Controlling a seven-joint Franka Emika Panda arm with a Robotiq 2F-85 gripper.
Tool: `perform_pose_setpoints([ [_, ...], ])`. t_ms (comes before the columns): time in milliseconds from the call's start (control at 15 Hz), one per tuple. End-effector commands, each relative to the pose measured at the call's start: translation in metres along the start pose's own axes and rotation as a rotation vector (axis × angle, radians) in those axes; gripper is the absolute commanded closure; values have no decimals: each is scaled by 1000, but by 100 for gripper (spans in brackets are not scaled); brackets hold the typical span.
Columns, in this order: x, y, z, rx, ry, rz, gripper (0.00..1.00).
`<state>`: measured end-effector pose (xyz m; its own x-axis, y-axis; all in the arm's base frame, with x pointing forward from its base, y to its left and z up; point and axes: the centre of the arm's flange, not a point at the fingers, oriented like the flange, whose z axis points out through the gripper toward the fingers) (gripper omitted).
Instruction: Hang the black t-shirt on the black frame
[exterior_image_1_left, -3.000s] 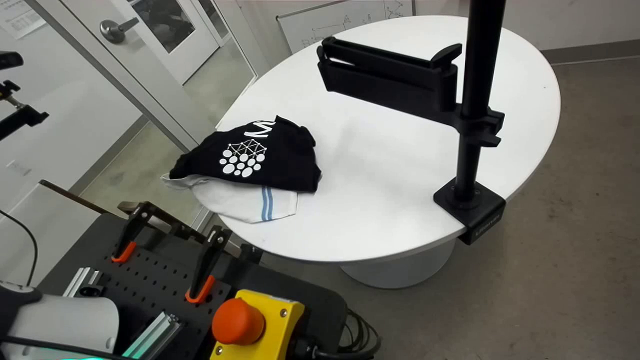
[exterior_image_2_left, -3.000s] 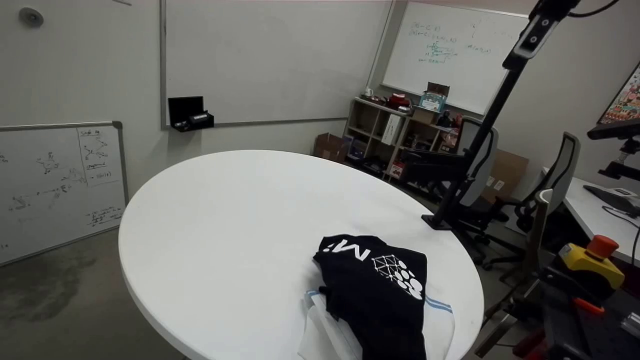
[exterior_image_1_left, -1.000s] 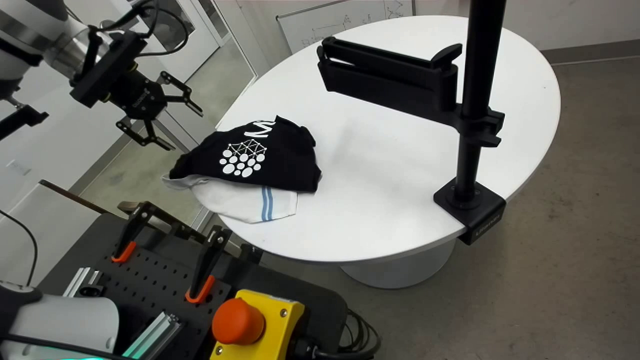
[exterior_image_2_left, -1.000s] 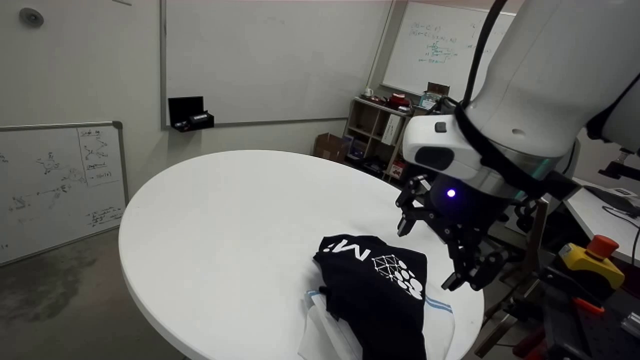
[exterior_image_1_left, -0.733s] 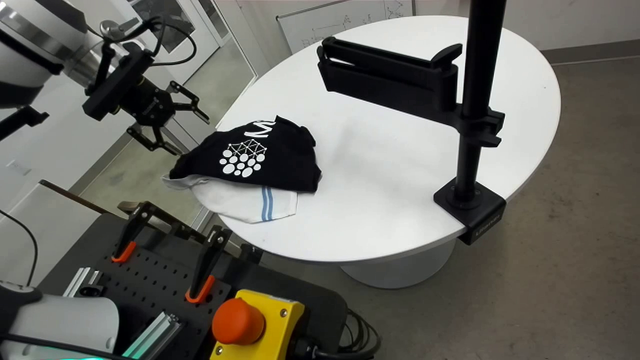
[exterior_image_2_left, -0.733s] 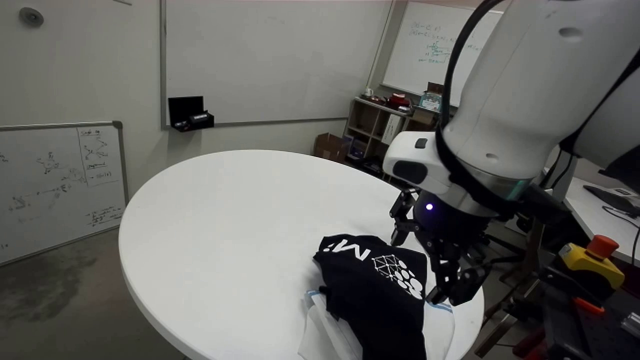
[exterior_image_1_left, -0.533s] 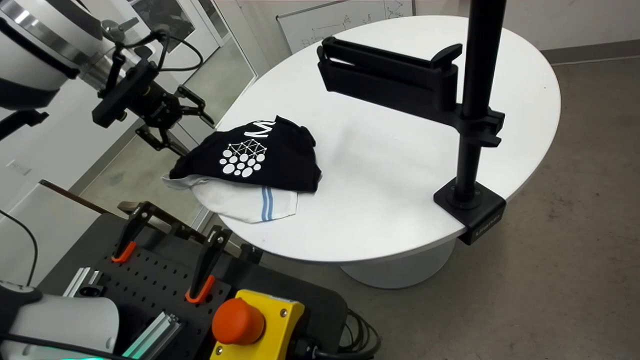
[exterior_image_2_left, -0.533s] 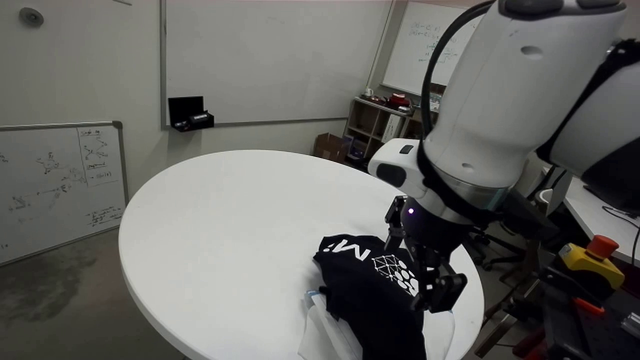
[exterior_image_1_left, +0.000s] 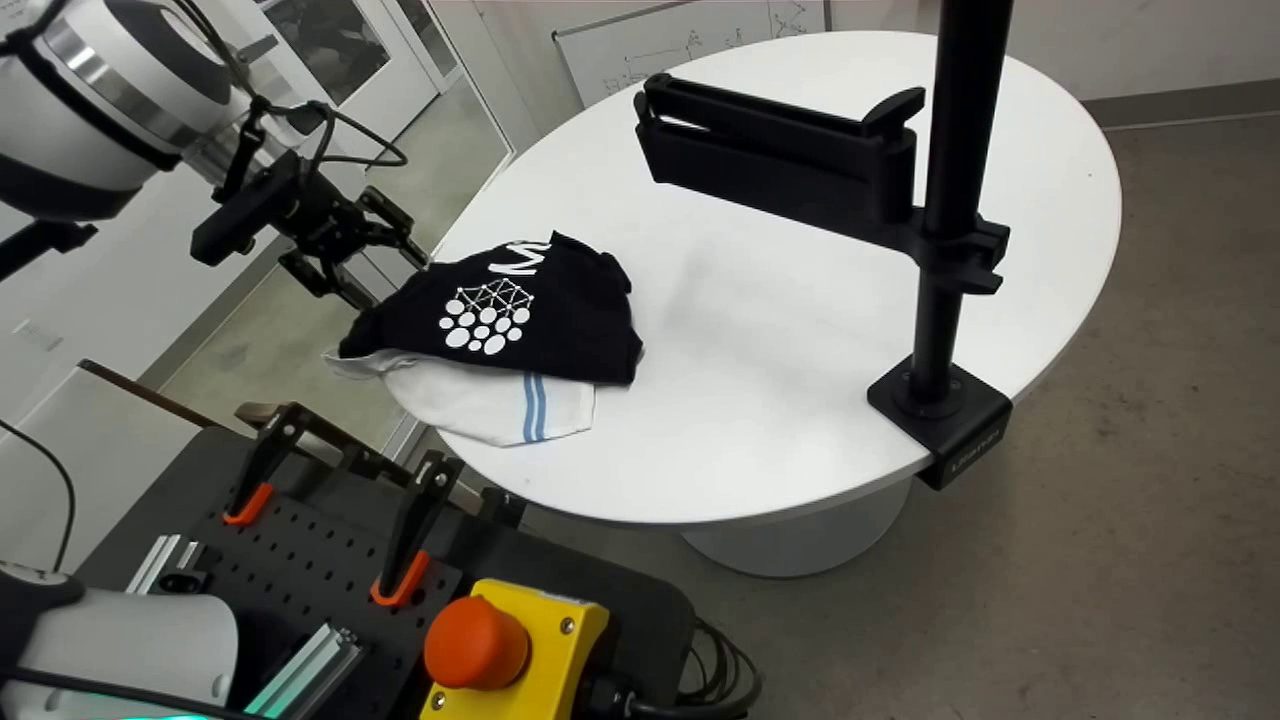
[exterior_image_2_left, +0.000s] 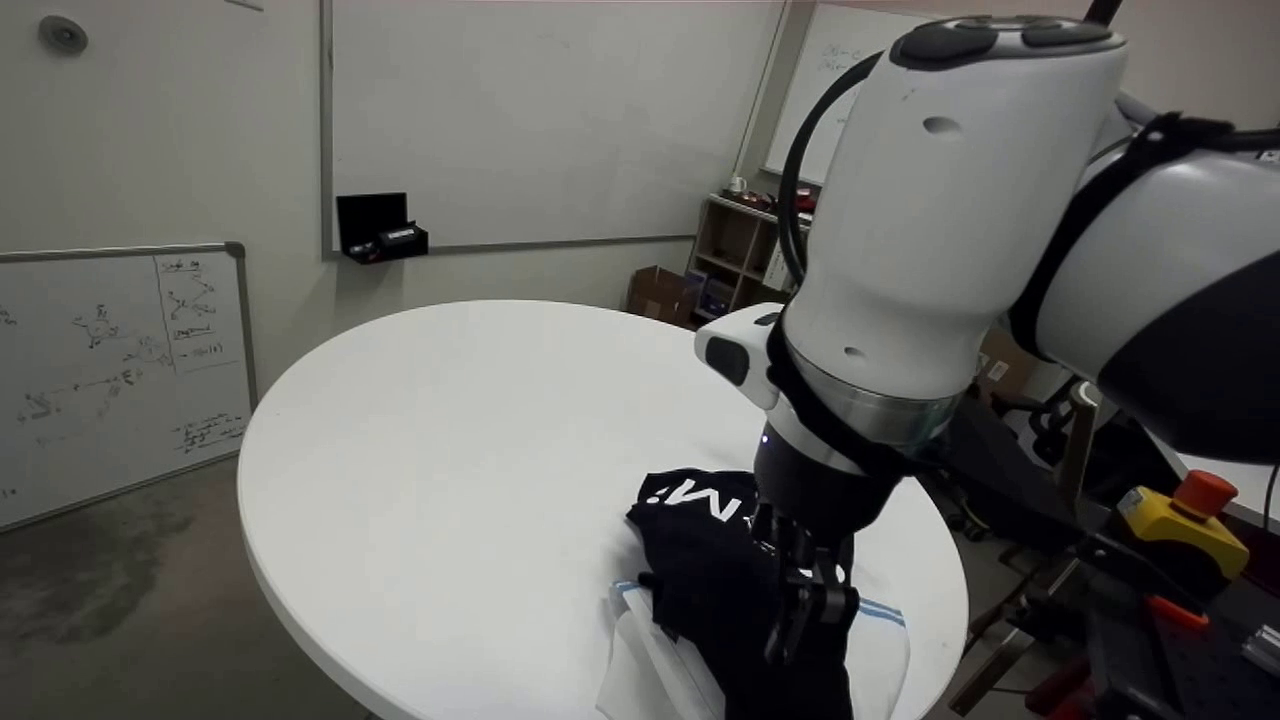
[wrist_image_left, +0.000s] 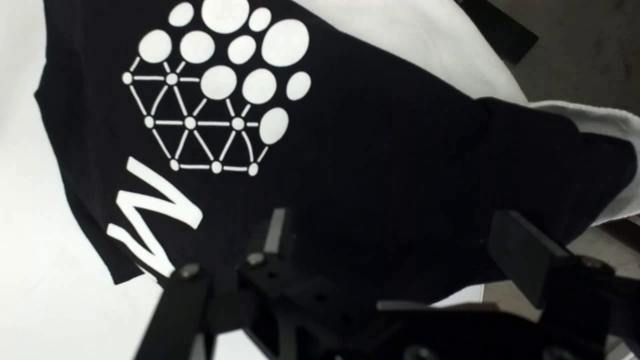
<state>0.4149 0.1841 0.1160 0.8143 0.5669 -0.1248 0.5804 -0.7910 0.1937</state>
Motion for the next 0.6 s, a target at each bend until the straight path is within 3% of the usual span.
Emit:
perform_pose_setpoints([
  [0,1,-7,15,12,-21,77,11],
  [200,-5,-4,22,21,-60,129,27],
  [333,-8,-3,27,28,-78,156,53],
  [533,-9,-1,30,34,-94,186,76],
])
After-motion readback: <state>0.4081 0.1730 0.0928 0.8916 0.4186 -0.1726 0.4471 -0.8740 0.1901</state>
